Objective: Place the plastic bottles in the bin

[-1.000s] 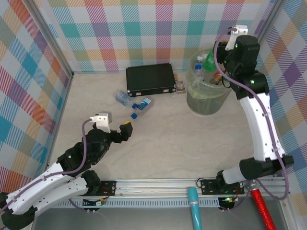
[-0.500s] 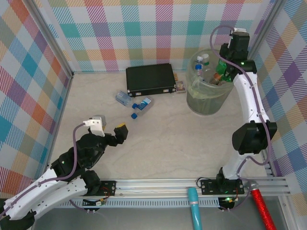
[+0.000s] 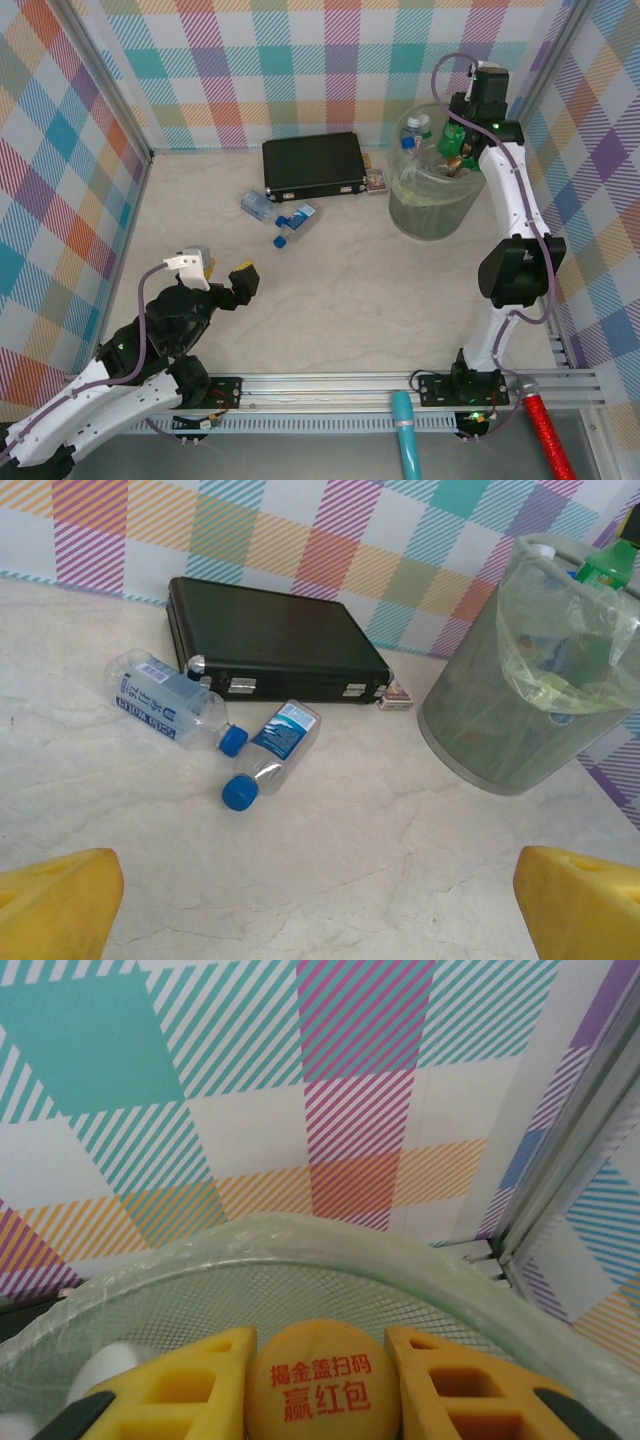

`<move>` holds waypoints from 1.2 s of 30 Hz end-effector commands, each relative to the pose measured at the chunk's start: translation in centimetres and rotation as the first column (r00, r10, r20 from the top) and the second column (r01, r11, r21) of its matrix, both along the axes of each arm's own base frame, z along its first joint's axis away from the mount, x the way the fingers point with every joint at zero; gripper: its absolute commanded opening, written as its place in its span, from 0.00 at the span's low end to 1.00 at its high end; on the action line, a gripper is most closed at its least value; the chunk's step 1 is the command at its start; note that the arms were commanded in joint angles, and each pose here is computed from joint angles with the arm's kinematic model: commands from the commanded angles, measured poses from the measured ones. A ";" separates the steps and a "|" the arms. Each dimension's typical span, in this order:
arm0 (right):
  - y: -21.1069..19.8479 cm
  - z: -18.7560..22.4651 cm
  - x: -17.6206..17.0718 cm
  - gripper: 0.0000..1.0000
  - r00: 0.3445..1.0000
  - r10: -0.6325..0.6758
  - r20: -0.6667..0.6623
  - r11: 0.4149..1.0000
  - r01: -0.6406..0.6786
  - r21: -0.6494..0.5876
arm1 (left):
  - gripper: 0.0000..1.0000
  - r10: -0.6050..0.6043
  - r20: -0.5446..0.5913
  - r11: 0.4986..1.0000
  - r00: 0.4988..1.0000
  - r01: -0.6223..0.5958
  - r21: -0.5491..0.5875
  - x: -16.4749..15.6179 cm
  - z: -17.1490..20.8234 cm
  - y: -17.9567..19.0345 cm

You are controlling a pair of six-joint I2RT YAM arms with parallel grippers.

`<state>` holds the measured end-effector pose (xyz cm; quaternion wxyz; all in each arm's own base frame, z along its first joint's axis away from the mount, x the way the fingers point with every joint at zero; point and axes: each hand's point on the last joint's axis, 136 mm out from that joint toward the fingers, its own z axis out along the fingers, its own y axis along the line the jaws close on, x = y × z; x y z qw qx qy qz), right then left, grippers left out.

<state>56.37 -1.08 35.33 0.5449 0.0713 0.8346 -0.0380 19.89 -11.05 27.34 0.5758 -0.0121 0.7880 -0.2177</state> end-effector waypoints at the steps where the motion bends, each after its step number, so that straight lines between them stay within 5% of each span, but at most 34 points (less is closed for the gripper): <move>1: 0.3 -3.4 -0.2 0.27 0.996 0.015 -0.088 0.999 -0.012 0.036 | 1.00 0.012 -0.005 1.000 1.000 -0.012 0.003 0.0 -0.5 0.2; 11: 0.9 -5.0 -0.6 0.29 0.987 0.043 -0.156 0.997 -0.033 0.066 | 1.00 0.007 -0.012 1.000 1.000 -0.007 0.001 0.0 -0.6 0.0; 25: -1.9 8.5 -3.4 0.26 0.989 -0.059 0.135 0.993 0.072 -0.091 | 1.00 -0.002 -0.008 1.000 1.000 0.002 -0.009 -0.1 -0.4 0.0; 36: -4.4 5.2 -3.0 0.27 0.989 -0.125 0.078 0.958 0.140 -0.250 | 1.00 -0.005 -0.006 1.000 1.000 0.005 -0.012 -0.3 -0.5 0.2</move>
